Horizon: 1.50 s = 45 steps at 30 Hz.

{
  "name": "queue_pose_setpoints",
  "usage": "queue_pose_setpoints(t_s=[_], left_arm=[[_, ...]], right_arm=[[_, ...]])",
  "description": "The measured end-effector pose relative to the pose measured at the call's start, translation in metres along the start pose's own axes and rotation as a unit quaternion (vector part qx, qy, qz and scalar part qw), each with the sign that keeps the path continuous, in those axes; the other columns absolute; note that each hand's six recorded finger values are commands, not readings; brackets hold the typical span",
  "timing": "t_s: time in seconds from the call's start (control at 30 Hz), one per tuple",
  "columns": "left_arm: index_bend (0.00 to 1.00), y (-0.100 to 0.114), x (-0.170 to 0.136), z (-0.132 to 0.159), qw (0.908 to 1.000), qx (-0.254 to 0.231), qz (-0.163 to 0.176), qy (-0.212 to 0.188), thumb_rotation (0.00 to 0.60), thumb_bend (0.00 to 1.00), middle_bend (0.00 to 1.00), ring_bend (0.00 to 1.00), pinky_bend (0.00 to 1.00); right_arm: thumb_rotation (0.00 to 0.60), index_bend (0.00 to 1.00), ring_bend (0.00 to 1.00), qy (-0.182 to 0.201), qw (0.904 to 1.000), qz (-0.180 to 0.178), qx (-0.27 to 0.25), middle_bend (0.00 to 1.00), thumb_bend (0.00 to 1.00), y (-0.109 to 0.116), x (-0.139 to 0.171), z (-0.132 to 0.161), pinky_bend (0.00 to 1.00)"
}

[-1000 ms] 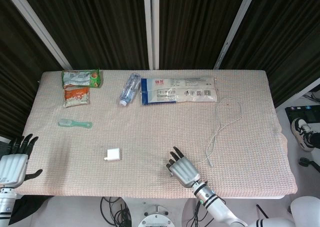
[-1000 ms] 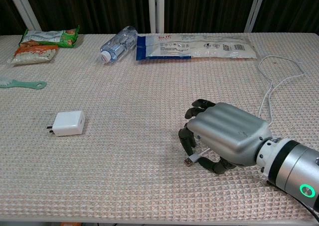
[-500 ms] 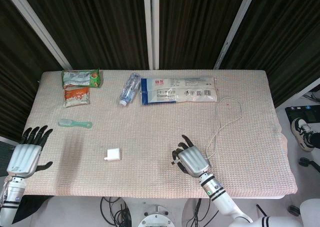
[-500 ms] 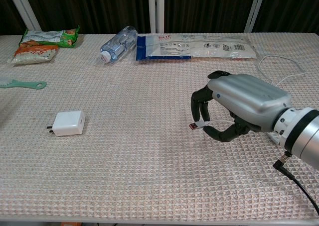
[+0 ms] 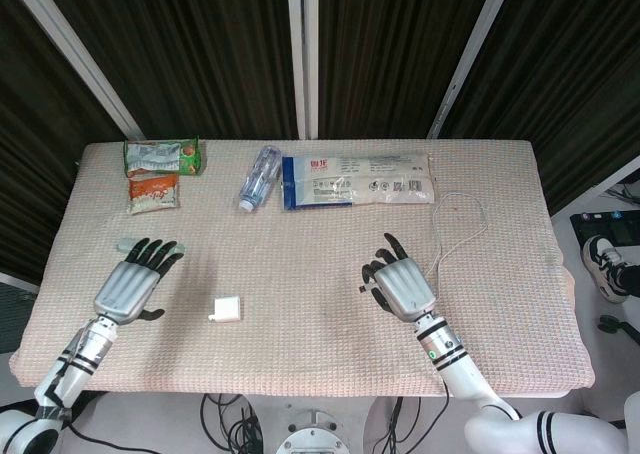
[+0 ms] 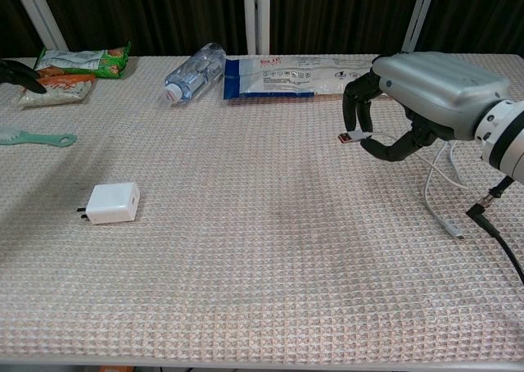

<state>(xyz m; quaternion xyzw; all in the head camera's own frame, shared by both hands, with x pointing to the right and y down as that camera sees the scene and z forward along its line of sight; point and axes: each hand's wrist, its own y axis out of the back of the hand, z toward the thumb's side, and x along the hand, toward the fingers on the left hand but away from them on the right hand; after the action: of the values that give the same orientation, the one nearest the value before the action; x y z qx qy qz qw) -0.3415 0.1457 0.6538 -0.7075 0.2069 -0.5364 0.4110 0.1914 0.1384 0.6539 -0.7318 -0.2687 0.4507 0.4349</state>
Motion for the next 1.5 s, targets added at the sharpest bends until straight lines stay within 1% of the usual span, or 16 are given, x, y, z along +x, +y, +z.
queue_pose_setpoints(t_s=[0.07, 0.13, 0.3, 0.5, 0.6, 0.7, 0.83, 1.0, 1.07, 1.13, 1.27, 1.5], left_arm=[[0.17, -0.008, 0.013, 0.015, 0.9997, -0.006, -0.015, -0.015, 0.6, 0.05, 0.11, 0.0, 0.0], [0.18, -0.015, 0.024, 0.026, 0.9993, -0.014, -0.028, -0.022, 0.6, 0.06, 0.13, 0.0, 0.0], [0.19, -0.029, 0.034, 0.041, 0.9985, -0.026, -0.044, -0.019, 0.6, 0.07, 0.16, 0.04, 0.0], [0.19, -0.033, 0.024, 0.058, 0.997, -0.052, -0.055, -0.019, 0.6, 0.08, 0.17, 0.04, 0.0], [0.19, -0.034, 0.02, 0.069, 0.9964, -0.063, -0.052, -0.021, 0.6, 0.08, 0.17, 0.04, 0.0], [0.19, -0.037, 0.023, 0.078, 0.9961, -0.071, -0.048, -0.021, 0.6, 0.08, 0.17, 0.04, 0.0], [0.19, -0.041, 0.033, 0.086, 0.9969, -0.065, -0.042, -0.014, 0.6, 0.08, 0.17, 0.04, 0.0], [0.19, -0.045, 0.046, 0.082, 0.9974, -0.059, -0.042, 0.003, 0.6, 0.08, 0.17, 0.04, 0.0], [0.2, -0.045, 0.05, 0.078, 0.997, -0.064, -0.041, 0.013, 0.6, 0.09, 0.17, 0.04, 0.0], [0.21, -0.044, 0.052, 0.076, 0.9963, -0.073, -0.043, 0.015, 0.6, 0.1, 0.18, 0.04, 0.0], [0.26, -0.043, 0.052, 0.075, 0.9951, -0.086, -0.048, 0.007, 0.6, 0.13, 0.22, 0.07, 0.0], [0.32, -0.047, 0.052, 0.079, 0.9944, -0.088, -0.057, -0.013, 0.6, 0.15, 0.24, 0.07, 0.0]], right_arm=[[0.6, 0.6, 0.27, 0.001, 0.9998, -0.006, 0.018, 0.52, 0.38, 0.01, -0.005, -0.002, 0.08], [0.6, 0.6, 0.27, 0.001, 0.9995, -0.01, 0.032, 0.52, 0.38, 0.018, -0.009, -0.004, 0.08], [0.6, 0.6, 0.27, -0.003, 0.9985, -0.014, 0.053, 0.52, 0.38, 0.034, -0.014, -0.009, 0.08], [0.6, 0.6, 0.27, -0.007, 0.9985, -0.009, 0.053, 0.52, 0.38, 0.035, -0.014, -0.013, 0.08], [0.6, 0.6, 0.27, -0.007, 0.9987, -0.008, 0.05, 0.52, 0.38, 0.034, -0.014, -0.014, 0.08], [0.6, 0.6, 0.27, -0.006, 0.9988, -0.007, 0.047, 0.52, 0.38, 0.033, -0.013, -0.015, 0.08], [0.6, 0.6, 0.27, -0.009, 0.999, -0.008, 0.043, 0.52, 0.38, 0.033, -0.012, -0.018, 0.08], [0.6, 0.6, 0.27, -0.014, 0.9991, -0.009, 0.039, 0.52, 0.38, 0.033, -0.01, -0.022, 0.08], [0.6, 0.6, 0.27, -0.016, 0.9991, -0.009, 0.037, 0.52, 0.38, 0.032, -0.01, -0.024, 0.08], [0.6, 0.6, 0.27, -0.017, 0.9992, -0.008, 0.035, 0.52, 0.38, 0.031, -0.009, -0.025, 0.08], [0.6, 0.6, 0.27, -0.018, 0.9993, -0.006, 0.033, 0.52, 0.38, 0.028, -0.008, -0.027, 0.08], [0.6, 0.6, 0.27, -0.017, 0.9994, -0.003, 0.03, 0.52, 0.38, 0.025, -0.008, -0.027, 0.08]])
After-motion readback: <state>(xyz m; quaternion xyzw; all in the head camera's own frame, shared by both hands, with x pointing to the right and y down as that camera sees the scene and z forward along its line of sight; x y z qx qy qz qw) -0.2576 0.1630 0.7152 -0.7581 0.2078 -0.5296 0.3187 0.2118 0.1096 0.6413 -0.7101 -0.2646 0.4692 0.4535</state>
